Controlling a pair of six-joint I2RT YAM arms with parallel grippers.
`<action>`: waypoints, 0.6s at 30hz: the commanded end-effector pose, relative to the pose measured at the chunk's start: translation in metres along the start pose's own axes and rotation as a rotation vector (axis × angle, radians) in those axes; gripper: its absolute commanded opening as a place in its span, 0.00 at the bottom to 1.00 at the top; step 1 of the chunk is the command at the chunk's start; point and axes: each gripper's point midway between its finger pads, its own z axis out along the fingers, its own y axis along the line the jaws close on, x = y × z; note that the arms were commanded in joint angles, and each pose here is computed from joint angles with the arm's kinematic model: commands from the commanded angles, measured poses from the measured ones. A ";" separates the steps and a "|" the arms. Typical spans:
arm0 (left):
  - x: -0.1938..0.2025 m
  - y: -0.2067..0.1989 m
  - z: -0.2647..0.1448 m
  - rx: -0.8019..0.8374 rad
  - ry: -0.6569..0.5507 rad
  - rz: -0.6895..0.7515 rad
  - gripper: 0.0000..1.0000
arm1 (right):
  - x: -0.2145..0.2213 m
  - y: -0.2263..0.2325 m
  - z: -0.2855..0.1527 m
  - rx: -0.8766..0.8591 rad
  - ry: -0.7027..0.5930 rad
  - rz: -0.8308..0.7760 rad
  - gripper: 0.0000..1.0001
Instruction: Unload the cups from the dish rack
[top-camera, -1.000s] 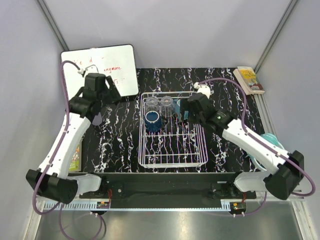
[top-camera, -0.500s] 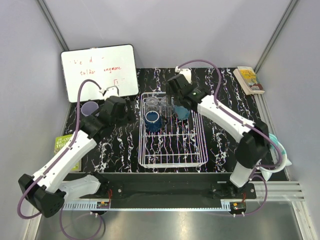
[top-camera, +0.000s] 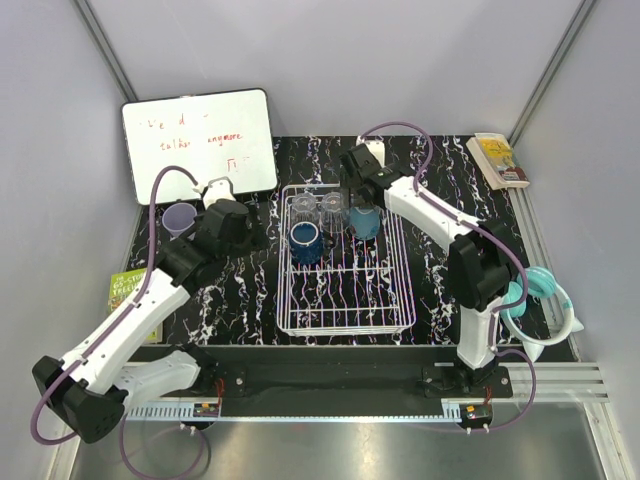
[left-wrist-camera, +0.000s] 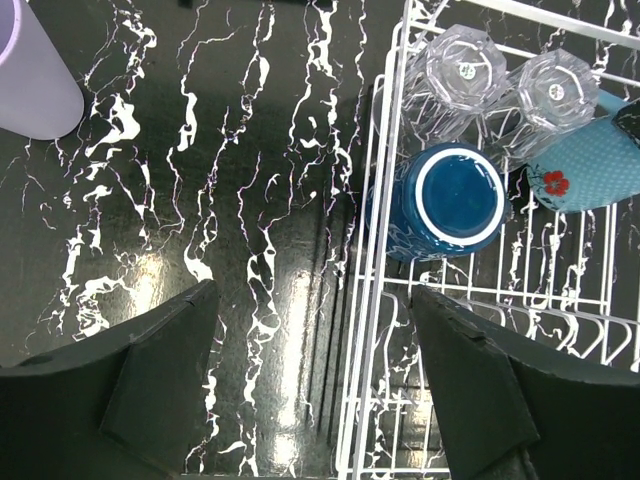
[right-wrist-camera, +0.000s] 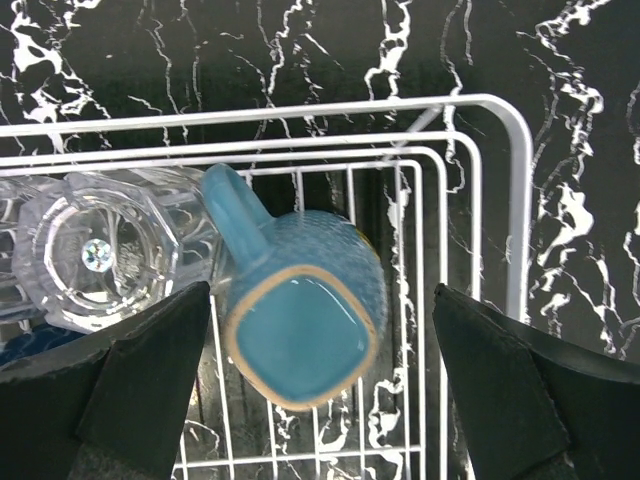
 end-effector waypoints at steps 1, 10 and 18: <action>-0.007 -0.006 0.005 0.010 -0.034 -0.006 0.82 | -0.012 0.011 0.000 -0.031 -0.019 0.001 1.00; -0.001 -0.008 0.010 0.013 -0.015 -0.003 0.82 | 0.019 0.015 0.021 -0.035 0.060 0.017 1.00; 0.006 -0.011 0.018 0.011 0.012 0.005 0.82 | 0.038 0.009 0.034 -0.025 0.098 0.019 0.84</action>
